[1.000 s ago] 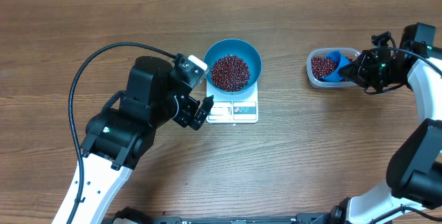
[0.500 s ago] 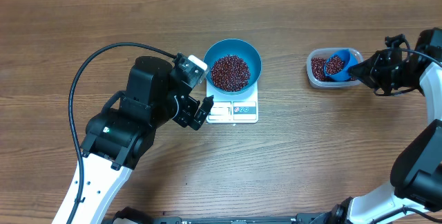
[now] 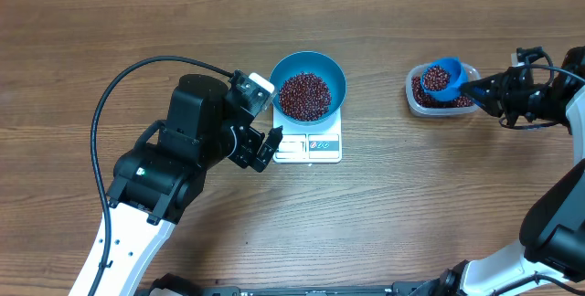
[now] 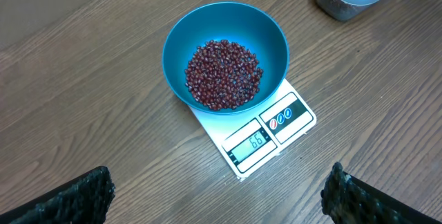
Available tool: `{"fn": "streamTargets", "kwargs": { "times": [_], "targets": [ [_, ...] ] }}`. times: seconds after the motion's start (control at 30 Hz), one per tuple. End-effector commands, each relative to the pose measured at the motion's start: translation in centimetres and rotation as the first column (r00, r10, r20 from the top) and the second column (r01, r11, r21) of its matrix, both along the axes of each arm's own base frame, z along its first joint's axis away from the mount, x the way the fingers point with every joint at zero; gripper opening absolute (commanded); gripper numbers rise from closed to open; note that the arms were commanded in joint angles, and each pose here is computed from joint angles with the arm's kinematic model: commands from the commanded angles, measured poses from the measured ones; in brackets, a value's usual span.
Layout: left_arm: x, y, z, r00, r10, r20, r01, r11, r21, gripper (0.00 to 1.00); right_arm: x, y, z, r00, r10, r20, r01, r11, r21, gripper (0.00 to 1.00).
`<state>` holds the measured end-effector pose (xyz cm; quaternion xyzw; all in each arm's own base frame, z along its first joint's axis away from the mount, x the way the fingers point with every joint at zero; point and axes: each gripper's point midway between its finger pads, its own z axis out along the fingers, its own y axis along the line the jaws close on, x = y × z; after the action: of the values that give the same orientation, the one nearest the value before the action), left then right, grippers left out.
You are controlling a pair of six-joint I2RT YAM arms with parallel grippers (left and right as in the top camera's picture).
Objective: Scoop item into bowl and weigh 150g on scale
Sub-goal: 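Lift the refilled scoop out of the tub with the right gripper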
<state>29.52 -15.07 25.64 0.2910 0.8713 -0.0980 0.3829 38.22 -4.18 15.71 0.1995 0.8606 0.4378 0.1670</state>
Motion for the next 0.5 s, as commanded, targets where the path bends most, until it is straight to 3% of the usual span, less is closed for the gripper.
{"fn": "streamTargets", "kwargs": {
  "times": [0.0,0.27,0.47],
  "targets": [
    [0.1,0.0,0.2,1.0,0.002,0.001,-0.002,1.0,-0.015,0.99,0.3,0.8,1.8,0.997,0.016,0.07,-0.023,0.995,0.101,0.04],
    [0.1,-0.1,0.3,1.0,0.002,0.002,-0.002,1.0,-0.015,1.0,0.1,2.4,3.9,0.992,0.037,0.121,-0.061,0.977,0.202,0.04],
    [0.1,-0.1,0.3,1.0,0.003,0.002,-0.003,1.0,-0.015,1.0,-0.7,5.0,7.0,0.975,0.1,0.199,-0.133,0.979,0.156,0.04]
  ]
}}
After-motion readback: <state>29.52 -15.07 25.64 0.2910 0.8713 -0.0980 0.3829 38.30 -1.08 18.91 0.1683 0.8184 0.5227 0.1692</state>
